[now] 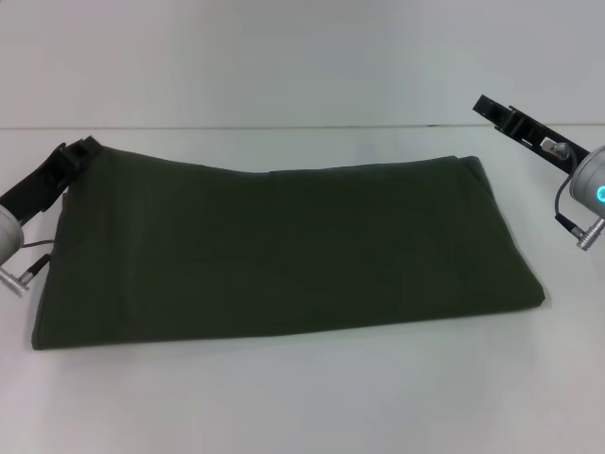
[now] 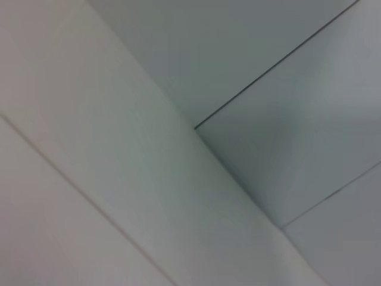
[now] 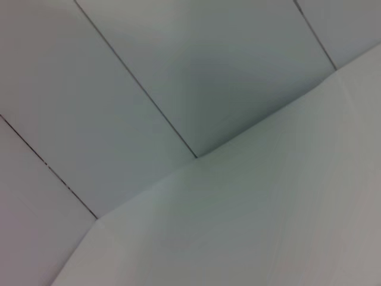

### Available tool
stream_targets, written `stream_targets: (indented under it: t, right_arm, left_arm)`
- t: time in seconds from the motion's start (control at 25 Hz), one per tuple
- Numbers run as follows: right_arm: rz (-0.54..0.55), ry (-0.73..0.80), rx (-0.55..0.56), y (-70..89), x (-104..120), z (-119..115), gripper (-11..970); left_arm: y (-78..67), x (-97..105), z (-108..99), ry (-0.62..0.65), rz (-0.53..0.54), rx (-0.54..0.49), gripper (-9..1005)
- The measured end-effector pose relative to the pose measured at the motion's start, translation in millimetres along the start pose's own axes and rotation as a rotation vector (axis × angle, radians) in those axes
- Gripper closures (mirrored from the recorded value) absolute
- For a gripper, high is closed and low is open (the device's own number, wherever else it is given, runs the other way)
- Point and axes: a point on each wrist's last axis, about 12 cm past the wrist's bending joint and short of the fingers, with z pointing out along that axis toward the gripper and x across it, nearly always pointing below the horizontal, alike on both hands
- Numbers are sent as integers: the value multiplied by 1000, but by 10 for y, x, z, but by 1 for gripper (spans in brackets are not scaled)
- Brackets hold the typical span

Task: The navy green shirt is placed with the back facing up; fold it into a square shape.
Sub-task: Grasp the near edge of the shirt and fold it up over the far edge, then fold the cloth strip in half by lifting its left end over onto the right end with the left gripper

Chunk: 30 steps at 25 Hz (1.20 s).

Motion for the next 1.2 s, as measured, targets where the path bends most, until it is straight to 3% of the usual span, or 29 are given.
stream_targets:
  t: [0.24, 0.52, 0.72, 0.88, 0.96, 1.0, 1.04, 1.2]
  right_arm:
    - [1, -7, 1, -16, 11, -20, 505]
    - [14, -4, 9, -63, 50, -69, 345]
    - [5, -6, -21, -113, 64, -168, 209]
    - [-60, 13, -112, -177, 65, -390, 35]
    - [-126, 60, -184, -207, 99, -561, 28]
    - [-182, 109, -241, -248, 137, -742, 24]
    - [-182, 109, -241, -248, 137, -742, 21]
    - [-234, 179, -298, -393, 206, -1141, 17]
  left_arm:
    - [-4, 4, 30, -27, -3, -11, 722]
    - [102, -33, 17, -40, 23, -95, 467]
    - [113, -111, -54, -39, 31, -50, 276]
    - [118, -207, -235, 65, 17, 67, 138]
    - [136, -237, -300, 109, 9, 84, 72]
    - [203, -304, -499, 225, -25, 109, 39]
    - [203, -304, -499, 225, -25, 109, 41]
    - [335, -460, -944, 369, -125, 63, 47]
